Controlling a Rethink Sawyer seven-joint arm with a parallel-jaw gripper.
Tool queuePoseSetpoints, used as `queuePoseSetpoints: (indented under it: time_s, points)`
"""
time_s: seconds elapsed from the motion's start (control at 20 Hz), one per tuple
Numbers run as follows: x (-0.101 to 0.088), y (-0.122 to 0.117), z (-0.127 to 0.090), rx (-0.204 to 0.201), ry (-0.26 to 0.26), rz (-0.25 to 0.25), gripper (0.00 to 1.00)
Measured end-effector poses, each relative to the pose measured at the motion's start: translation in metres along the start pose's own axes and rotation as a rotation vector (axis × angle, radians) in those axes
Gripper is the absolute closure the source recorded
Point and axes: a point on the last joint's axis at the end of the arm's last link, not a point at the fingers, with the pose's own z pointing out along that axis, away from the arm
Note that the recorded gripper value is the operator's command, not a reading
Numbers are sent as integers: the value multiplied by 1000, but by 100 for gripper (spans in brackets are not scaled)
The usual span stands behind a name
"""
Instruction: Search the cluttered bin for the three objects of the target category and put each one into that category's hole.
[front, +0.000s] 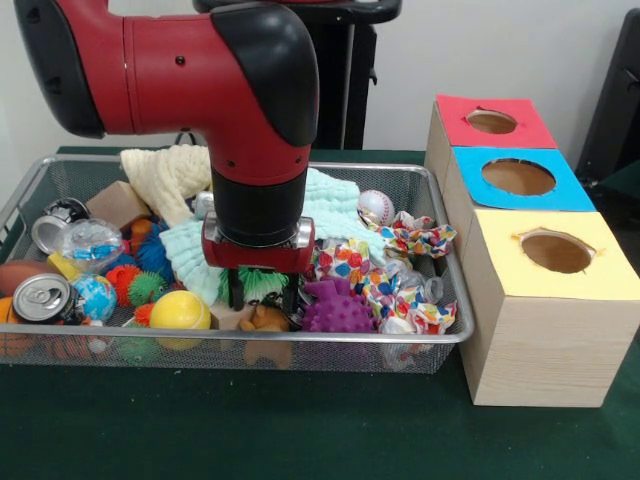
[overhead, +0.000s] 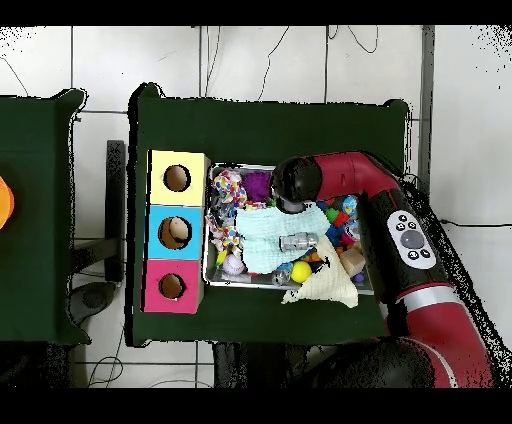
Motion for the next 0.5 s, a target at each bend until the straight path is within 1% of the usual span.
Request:
queuePoseSetpoints:
  time_s: [0.25,0.5]
  points:
    - [-3,-1,0,-3,-3,6,0]
    - [-10,-4,4,-5,-10,20,0]
